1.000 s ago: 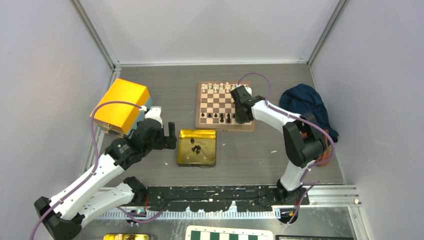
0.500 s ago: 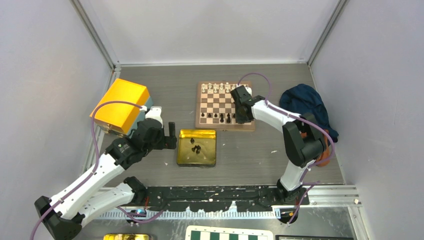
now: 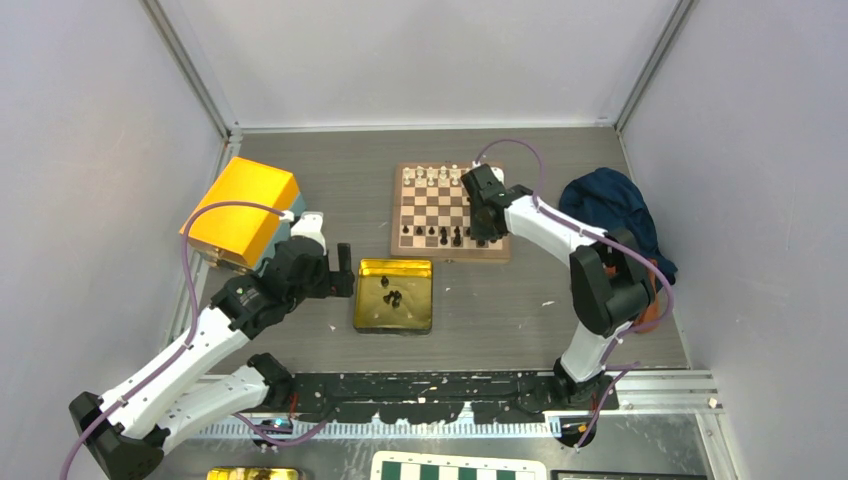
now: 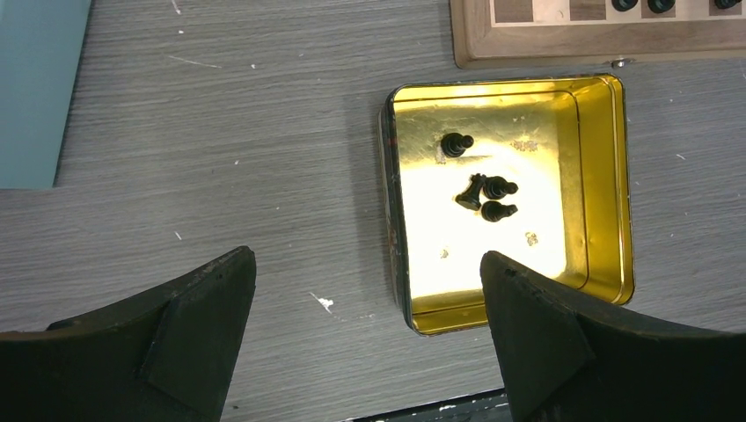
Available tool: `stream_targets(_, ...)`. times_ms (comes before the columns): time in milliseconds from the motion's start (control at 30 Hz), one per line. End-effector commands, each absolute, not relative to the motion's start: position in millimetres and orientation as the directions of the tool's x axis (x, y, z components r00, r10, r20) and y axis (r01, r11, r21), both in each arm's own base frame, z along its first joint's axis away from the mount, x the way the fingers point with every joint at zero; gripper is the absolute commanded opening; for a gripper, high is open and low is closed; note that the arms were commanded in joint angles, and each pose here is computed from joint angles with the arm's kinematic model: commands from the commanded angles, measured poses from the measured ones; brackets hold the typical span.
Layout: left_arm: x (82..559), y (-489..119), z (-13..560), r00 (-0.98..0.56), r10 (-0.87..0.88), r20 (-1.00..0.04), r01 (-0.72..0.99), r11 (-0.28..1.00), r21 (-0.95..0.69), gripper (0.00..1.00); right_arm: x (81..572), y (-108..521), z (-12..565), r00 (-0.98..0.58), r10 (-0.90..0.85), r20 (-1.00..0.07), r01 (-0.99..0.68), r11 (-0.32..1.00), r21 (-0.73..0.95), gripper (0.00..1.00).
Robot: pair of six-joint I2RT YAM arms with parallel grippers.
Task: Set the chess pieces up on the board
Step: Place the chess piece on the chessboard, then pick up the chess piece from the storage box.
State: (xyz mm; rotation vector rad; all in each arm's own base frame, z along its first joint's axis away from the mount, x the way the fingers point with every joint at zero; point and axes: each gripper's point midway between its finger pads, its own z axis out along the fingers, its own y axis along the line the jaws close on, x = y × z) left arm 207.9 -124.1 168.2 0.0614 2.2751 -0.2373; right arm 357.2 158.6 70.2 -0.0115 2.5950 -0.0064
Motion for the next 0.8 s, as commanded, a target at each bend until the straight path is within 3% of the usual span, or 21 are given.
stream_targets(0,215.2,-129.9,174.8,-0.629,-0.058,-0.775,0.125,0.977,-0.175,1.0,357.4,165.3,115.9,-0.8,-0.011,-0.6,-0.035,0.999,0.028,0.29)
stream_targets(367,210.6,-125.6,166.3,-0.642,-0.057,-0.765,0.113,0.979,-0.168,1.0,287.5,252.0,138.8,-0.76,-0.214,-0.614,-0.303,0.952,0.043,0.29)
stream_targets(767,199.1,-112.1,160.9,-0.641,-0.082,-0.763,0.081,0.982,-0.173,1.0,236.4,328.1,118.9,-0.742,-0.348,-0.573,-0.474,0.877,0.08,0.29)
